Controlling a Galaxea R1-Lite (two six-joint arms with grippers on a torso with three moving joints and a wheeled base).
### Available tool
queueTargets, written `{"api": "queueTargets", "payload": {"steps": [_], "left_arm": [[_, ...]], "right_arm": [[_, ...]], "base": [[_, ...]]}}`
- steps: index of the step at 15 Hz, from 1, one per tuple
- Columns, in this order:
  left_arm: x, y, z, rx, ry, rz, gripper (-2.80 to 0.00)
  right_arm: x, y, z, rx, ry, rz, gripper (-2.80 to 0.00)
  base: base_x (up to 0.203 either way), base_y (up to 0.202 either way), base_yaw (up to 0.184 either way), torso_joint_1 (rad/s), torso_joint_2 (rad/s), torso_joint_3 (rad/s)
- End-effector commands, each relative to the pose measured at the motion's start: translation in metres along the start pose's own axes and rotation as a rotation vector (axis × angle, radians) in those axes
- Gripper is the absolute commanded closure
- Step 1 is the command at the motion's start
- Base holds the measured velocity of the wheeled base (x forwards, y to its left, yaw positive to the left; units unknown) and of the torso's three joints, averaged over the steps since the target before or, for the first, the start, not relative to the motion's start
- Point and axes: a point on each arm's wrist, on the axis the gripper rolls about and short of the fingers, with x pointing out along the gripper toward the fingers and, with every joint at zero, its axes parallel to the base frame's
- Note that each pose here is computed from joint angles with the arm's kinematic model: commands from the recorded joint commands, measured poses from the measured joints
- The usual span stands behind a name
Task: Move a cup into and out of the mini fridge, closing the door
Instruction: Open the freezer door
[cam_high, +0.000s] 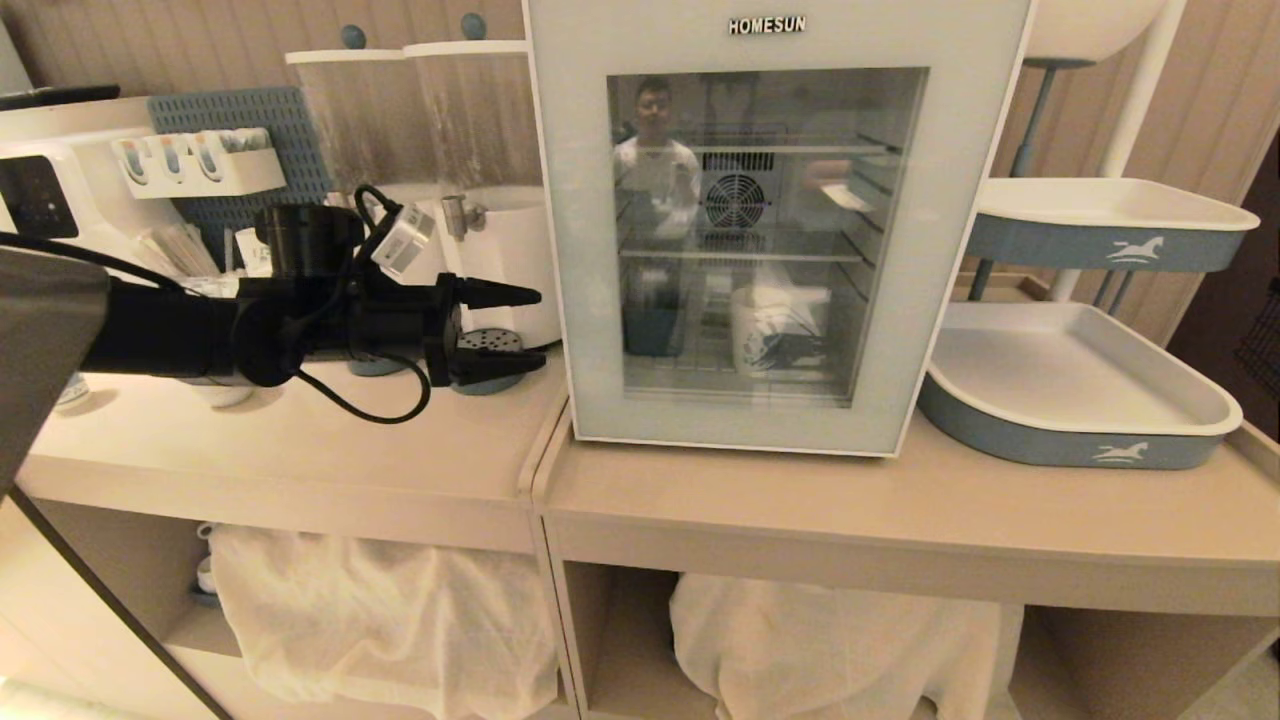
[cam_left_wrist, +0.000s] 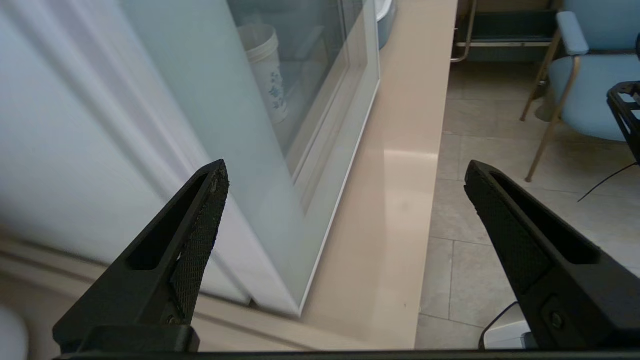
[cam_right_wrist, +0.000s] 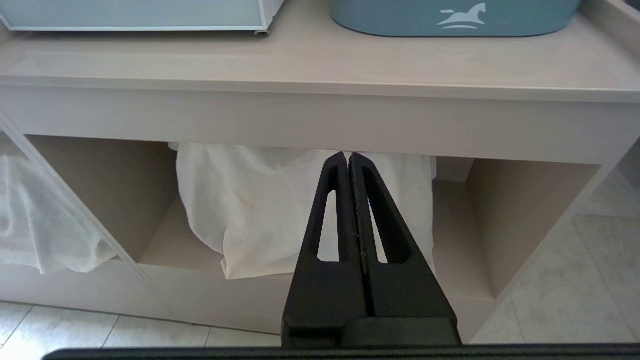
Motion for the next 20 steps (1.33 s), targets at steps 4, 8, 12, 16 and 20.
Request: {"api": "queueTargets", "payload": {"steps": [4, 8, 12, 16, 20], "left_arm": [[0.001, 0.012, 0.005, 0.039, -0.009, 0.01, -2.8], [0.025, 0.016, -0.003, 0.02, -0.005, -0.023, -2.8], [0.033, 0.018, -0.016, 0.003, 0.006, -0.023, -2.8], [0.023, 0.014, -0.008, 0.038, 0.008, -0.008, -2.8], [0.002, 0.013, -0.004, 0.051, 0.02, 0.035, -2.8]], "right_arm": [[0.0, 0.0, 0.0, -0.003, 0.0, 0.002, 0.0], [0.0, 0.0, 0.0, -0.003, 0.0, 0.002, 0.0], [0.0, 0.0, 0.0, -0.003, 0.0, 0.002, 0.0], [0.0, 0.0, 0.0, -0.003, 0.0, 0.002, 0.0], [0.0, 0.0, 0.0, -0.003, 0.0, 0.002, 0.0]], "base": [[0.0, 0.0, 0.0, 0.0, 0.0, 0.0], [0.0, 0.0, 0.0, 0.0, 0.0, 0.0], [0.0, 0.0, 0.0, 0.0, 0.0, 0.0], [0.0, 0.0, 0.0, 0.0, 0.0, 0.0], [0.0, 0.0, 0.0, 0.0, 0.0, 0.0]]}}
